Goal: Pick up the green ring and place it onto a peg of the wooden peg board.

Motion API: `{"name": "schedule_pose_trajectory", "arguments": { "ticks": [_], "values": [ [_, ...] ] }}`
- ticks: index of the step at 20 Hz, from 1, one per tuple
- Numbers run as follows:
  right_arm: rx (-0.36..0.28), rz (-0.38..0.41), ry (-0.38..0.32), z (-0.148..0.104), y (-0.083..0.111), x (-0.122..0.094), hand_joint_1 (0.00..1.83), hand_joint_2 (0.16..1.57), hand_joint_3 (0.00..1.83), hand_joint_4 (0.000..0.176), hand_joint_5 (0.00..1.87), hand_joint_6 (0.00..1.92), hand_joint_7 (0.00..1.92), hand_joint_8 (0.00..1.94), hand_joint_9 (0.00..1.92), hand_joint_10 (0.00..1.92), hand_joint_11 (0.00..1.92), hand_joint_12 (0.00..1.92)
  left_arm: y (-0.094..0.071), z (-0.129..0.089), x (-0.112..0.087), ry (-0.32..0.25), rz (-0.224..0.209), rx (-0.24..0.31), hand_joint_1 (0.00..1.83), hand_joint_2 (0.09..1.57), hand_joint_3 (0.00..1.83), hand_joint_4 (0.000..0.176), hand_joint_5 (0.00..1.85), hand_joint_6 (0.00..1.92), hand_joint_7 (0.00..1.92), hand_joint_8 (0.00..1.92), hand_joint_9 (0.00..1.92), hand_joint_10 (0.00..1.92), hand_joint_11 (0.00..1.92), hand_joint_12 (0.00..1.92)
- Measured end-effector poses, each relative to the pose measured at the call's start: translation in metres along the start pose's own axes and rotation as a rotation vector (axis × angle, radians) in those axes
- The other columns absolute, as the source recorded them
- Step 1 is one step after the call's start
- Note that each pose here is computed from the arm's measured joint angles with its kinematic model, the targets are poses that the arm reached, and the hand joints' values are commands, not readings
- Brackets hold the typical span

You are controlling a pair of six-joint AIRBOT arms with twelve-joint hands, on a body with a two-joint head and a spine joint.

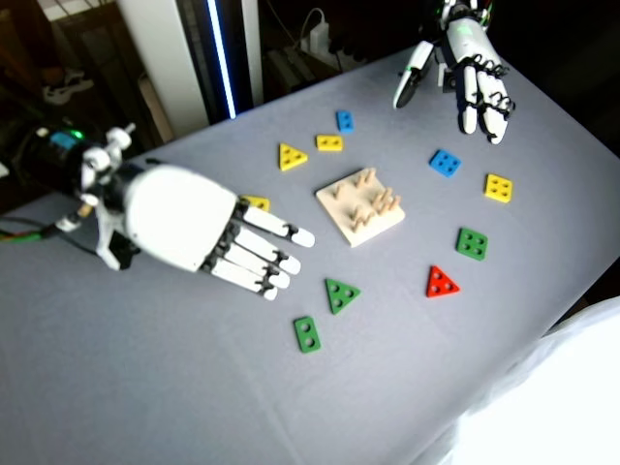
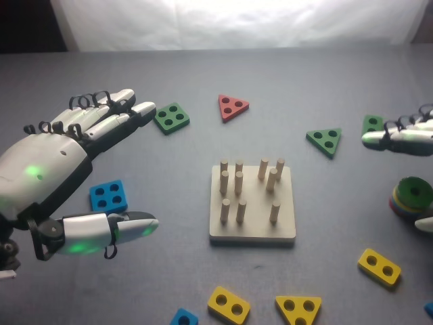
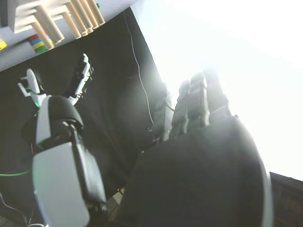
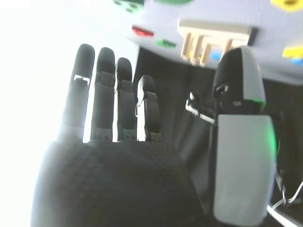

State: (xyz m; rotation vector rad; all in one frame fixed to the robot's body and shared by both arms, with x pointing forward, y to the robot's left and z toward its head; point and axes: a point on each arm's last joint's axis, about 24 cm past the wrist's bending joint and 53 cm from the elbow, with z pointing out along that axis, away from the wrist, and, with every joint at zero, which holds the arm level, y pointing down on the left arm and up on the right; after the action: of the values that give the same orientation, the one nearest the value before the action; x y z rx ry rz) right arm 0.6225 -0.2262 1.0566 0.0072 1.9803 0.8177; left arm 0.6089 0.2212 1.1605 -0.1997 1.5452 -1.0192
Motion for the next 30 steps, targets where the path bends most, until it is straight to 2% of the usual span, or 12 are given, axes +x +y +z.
{"name": "schedule_pose_trajectory", "arguments": {
  "ticks": [3, 8, 12, 14, 18, 20, 21, 22, 23, 25, 28, 30],
  "values": [
    [0.025, -0.008, 0.036, 0.006, -0.006, 0.010, 0.94, 0.96, 0.00, 0.155, 0.21, 0.00, 0.37, 0.00, 0.42, 0.00, 0.11, 0.85, -0.001, 0.000, -0.001, -0.003, -0.003, 0.004, 0.82, 0.93, 0.00, 0.063, 0.20, 0.00, 0.03, 0.00, 0.08, 0.00, 0.00, 0.62],
    [0.055, -0.039, 0.081, 0.011, -0.015, 0.020, 1.03, 0.93, 0.00, 0.090, 0.38, 0.01, 0.60, 0.02, 0.70, 0.05, 0.34, 1.19, -0.001, 0.000, -0.001, -0.005, -0.006, 0.005, 0.79, 0.94, 0.00, 0.055, 0.21, 0.00, 0.05, 0.00, 0.11, 0.00, 0.00, 0.75],
    [0.062, -0.078, 0.098, 0.014, -0.015, 0.025, 1.06, 0.96, 0.00, 0.030, 0.56, 0.01, 0.74, 0.00, 0.87, 0.27, 0.56, 1.42, -0.001, 0.000, -0.001, -0.005, -0.006, 0.005, 0.79, 0.94, 0.00, 0.079, 0.22, 0.00, 0.06, 0.00, 0.09, 0.01, 0.00, 0.57],
    [0.060, -0.079, 0.092, 0.015, -0.016, 0.023, 1.04, 0.97, 0.00, 0.006, 0.64, 0.01, 0.77, 0.01, 0.90, 0.27, 0.67, 1.33, -0.001, 0.000, -0.001, -0.005, -0.007, 0.004, 0.80, 0.94, 0.00, 0.073, 0.23, 0.00, 0.06, 0.00, 0.09, 0.01, 0.00, 0.57],
    [0.059, -0.079, 0.088, 0.015, -0.015, 0.022, 1.06, 1.02, 0.00, 0.010, 0.72, 0.00, 0.86, 0.02, 0.92, 0.32, 0.58, 1.42, -0.001, 0.000, -0.002, -0.006, -0.007, 0.007, 0.81, 0.95, 0.00, 0.070, 0.24, 0.00, 0.08, 0.00, 0.08, 0.00, 0.00, 0.52],
    [0.059, -0.078, 0.087, 0.016, -0.015, 0.021, 1.14, 1.02, 0.00, 0.000, 0.80, 0.00, 0.96, 0.08, 0.82, 0.89, 0.64, 1.51, -0.001, 0.000, -0.002, -0.007, -0.007, 0.008, 0.80, 0.96, 0.00, 0.074, 0.25, 0.00, 0.08, 0.00, 0.09, 0.00, 0.00, 0.52],
    [0.059, -0.077, 0.087, 0.016, -0.015, 0.021, 1.30, 1.10, 0.01, 0.000, 0.84, 0.01, 0.93, 0.89, 0.75, 1.16, 0.61, 1.60, -0.001, 0.000, -0.003, -0.009, -0.008, 0.007, 0.81, 0.95, 0.00, 0.074, 0.25, 0.01, 0.08, 0.00, 0.09, 0.00, 0.00, 0.52],
    [0.060, -0.076, 0.086, 0.016, -0.015, 0.021, 1.25, 1.16, 0.01, 0.000, 0.81, 0.82, 0.92, 1.23, 0.76, 1.21, 0.59, 1.61, -0.001, 0.000, -0.003, -0.009, -0.008, 0.007, 0.79, 0.96, 0.00, 0.069, 0.26, 0.01, 0.09, 0.00, 0.09, 0.00, 0.00, 0.52],
    [0.060, -0.077, 0.086, 0.016, -0.015, 0.021, 1.24, 1.19, 0.00, 0.000, 0.79, 0.98, 0.89, 1.36, 0.80, 1.32, 0.65, 1.68, -0.001, 0.000, -0.003, -0.009, -0.012, 0.008, 0.81, 0.96, 0.00, 0.061, 0.27, 0.01, 0.09, 0.00, 0.09, 0.00, 0.00, 0.52],
    [0.060, -0.079, 0.085, 0.016, -0.016, 0.020, 1.25, 1.16, 0.00, 0.000, 0.89, 0.88, 0.94, 1.30, 0.85, 1.34, 0.73, 1.64, -0.001, 0.000, -0.003, -0.009, -0.014, 0.007, 0.81, 0.96, 0.00, 0.067, 0.28, 0.00, 0.10, 0.00, 0.10, 0.00, 0.00, 0.54],
    [0.061, -0.078, 0.084, 0.016, -0.015, 0.019, 1.38, 1.08, 0.00, 0.000, 1.01, 0.78, 1.01, 0.92, 1.03, 1.13, 0.78, 1.20, -0.001, 0.000, -0.003, -0.009, -0.014, 0.007, 0.79, 0.96, 0.00, 0.051, 0.30, 0.01, 0.11, 0.00, 0.11, 0.00, 0.00, 0.51],
    [0.061, -0.078, 0.084, 0.017, -0.015, 0.019, 1.38, 1.08, 0.00, 0.000, 1.00, 0.86, 1.02, 0.87, 1.01, 1.14, 0.80, 1.22, -0.001, 0.000, -0.003, -0.009, -0.014, 0.008, 0.80, 0.96, 0.00, 0.055, 0.31, 0.00, 0.11, 0.00, 0.10, 0.00, 0.00, 0.53]
  ]
}}
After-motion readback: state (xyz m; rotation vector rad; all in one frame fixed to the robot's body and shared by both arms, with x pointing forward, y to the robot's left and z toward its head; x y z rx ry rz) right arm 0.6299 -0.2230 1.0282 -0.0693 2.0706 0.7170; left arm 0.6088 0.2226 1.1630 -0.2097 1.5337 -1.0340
